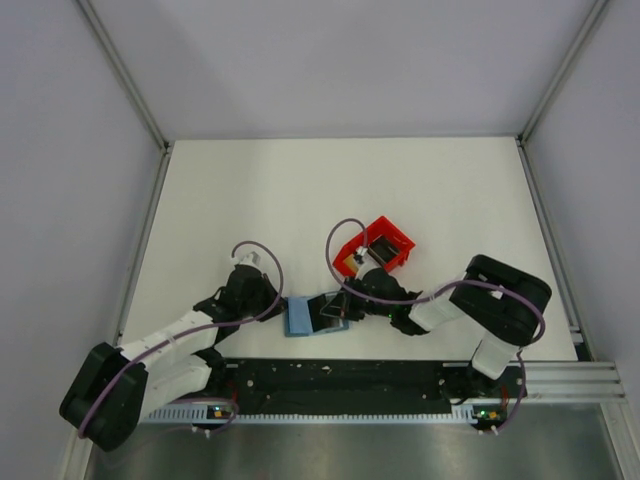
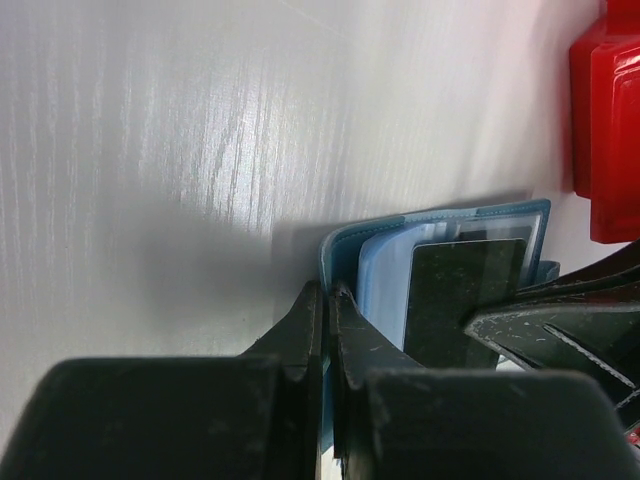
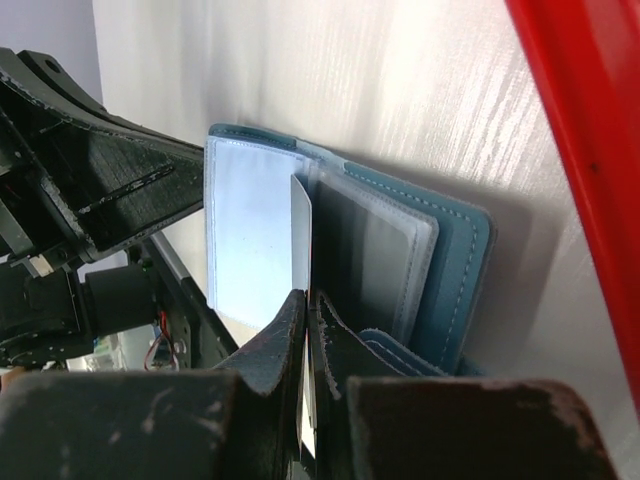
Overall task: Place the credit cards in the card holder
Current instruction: Insert the credit card into the card holder.
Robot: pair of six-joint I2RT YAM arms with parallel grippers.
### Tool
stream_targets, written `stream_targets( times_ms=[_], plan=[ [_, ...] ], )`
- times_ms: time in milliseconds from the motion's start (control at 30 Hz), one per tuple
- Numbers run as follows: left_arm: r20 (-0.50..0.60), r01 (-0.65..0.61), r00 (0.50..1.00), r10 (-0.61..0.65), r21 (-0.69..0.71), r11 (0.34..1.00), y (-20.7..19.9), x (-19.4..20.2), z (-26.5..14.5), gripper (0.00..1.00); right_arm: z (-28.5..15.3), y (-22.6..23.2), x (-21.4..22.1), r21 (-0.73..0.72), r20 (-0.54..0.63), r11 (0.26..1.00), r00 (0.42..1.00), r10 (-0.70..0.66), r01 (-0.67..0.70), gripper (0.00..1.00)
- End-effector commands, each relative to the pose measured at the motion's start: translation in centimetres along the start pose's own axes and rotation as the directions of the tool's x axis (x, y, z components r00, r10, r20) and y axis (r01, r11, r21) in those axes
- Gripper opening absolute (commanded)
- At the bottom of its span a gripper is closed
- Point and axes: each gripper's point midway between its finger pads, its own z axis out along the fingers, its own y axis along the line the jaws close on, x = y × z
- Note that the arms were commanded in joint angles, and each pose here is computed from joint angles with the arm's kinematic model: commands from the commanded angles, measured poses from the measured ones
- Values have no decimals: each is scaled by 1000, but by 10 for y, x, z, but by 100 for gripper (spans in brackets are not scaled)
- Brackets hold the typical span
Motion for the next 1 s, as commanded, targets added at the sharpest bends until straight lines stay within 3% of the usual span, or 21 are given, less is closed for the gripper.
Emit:
stream_targets(
  times_ms=[0,233,667,967],
  plan=[
    [-9,-12,1000,11,-73,997,19,5,2,0,-9,-14,-14,107,55,994,997,-44,38,0],
    [-8,-11,1000,10,-73,997,19,5,2,0,-18,-16,-23,167,80,984,994,-74,60,0],
    [-11,-7,1000,6,-78,997,21,6,3,0,1,-11,-8,89,17,996,999,-27,26,0],
    [-9,11,1000,-12,-115,993,26,6,4,0,-19,8,-25,44,125,995,988,-96,91,0]
  ],
)
